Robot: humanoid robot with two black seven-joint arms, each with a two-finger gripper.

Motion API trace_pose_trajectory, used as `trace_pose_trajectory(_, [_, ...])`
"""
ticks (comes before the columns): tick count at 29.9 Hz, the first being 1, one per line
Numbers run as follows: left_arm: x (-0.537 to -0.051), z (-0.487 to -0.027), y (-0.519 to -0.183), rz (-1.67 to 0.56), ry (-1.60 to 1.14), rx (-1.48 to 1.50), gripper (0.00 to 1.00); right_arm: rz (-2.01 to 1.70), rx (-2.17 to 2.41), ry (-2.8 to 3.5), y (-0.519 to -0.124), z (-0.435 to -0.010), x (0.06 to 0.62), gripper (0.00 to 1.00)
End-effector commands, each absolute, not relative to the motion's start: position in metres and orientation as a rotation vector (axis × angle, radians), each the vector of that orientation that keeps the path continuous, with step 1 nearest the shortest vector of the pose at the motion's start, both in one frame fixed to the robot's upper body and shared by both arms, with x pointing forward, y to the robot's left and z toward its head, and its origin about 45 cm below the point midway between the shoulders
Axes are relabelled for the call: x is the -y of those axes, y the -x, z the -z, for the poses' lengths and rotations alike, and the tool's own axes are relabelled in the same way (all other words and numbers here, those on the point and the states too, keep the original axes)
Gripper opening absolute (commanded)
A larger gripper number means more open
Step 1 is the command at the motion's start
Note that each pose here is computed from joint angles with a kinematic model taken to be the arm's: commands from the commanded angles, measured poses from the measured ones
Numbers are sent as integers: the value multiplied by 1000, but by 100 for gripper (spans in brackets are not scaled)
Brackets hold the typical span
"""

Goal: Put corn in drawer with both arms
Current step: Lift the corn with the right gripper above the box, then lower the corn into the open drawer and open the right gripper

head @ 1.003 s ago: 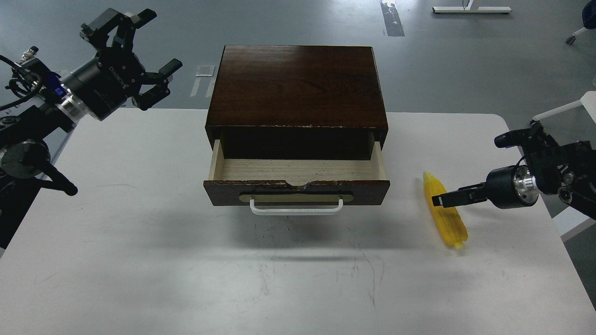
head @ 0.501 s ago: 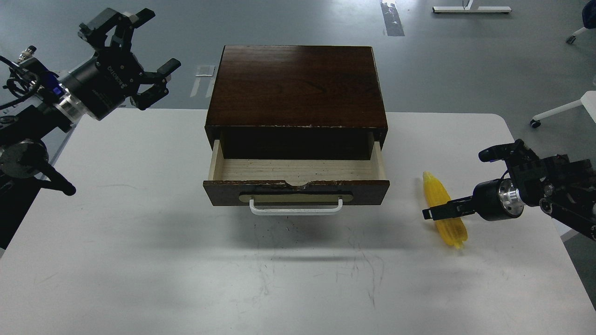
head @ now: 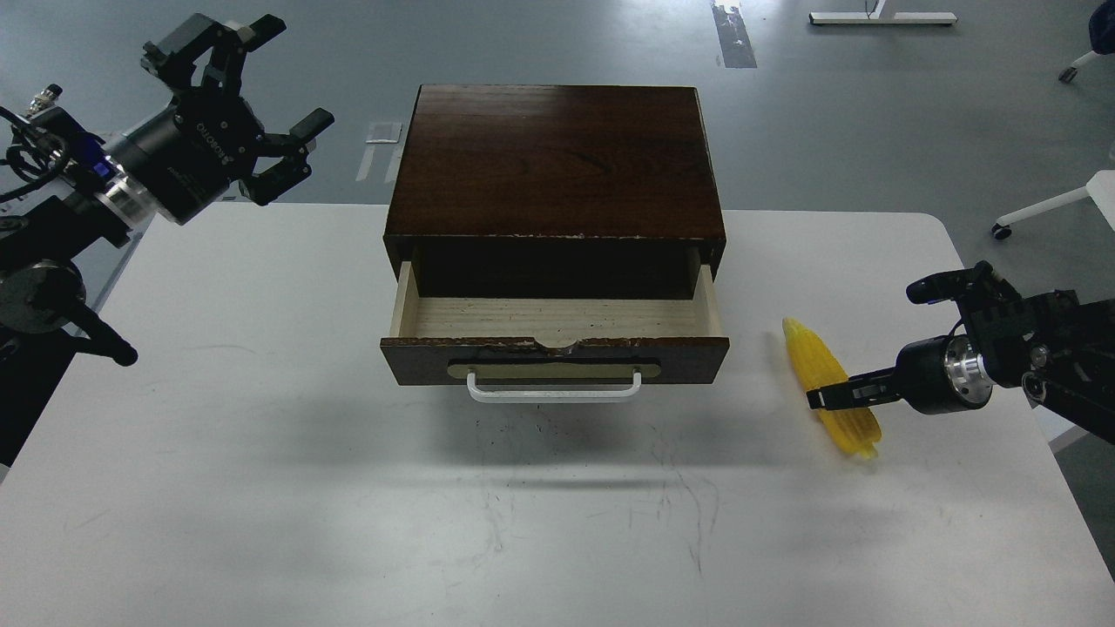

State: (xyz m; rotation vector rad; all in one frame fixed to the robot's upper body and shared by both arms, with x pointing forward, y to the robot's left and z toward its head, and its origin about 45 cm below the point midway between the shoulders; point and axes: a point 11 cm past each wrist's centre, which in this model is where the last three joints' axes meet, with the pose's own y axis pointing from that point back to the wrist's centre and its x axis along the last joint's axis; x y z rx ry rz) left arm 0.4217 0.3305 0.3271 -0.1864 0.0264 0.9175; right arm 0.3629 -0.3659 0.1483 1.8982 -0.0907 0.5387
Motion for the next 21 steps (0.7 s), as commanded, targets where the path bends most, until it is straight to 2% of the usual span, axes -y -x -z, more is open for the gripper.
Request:
trace_pose_trajectory(1, [-331, -327, -422, -918, 186, -26, 99, -573, 122, -1893, -373, -165, 367, 0])
trace_pose_trajectory(5, [-331, -328, -422, -918, 189, -25, 98, -711, 158, -1890, -399, -217, 353, 0])
trace_pose_trajectory(7, [-331, -330, -422, -918, 192, -22, 98, -845, 190, -1867, -424, -266, 336, 0])
trace_pose_trajectory(8, [-331, -330, -422, -918, 192, -22, 98, -845, 190, -1867, -424, -267, 336, 0])
trace_pose_trajectory(10, [-329, -330, -423, -915, 197, -23, 98, -980, 214, -1841, -445, -316, 313, 0])
trace_pose_trajectory(12, [-328, -331, -423, -914, 201, -22, 98, -1077, 184, -1838, -453, -341, 282, 2])
trace_pose_trajectory(17, [-329, -332, -423, -915, 201, -20, 98, -1268, 73, -1804, -461, -383, 210, 2])
trace_pose_trajectory(21, [-330, -332, -423, -917, 199, -18, 98, -1380, -105, -1724, -455, -394, 148, 3])
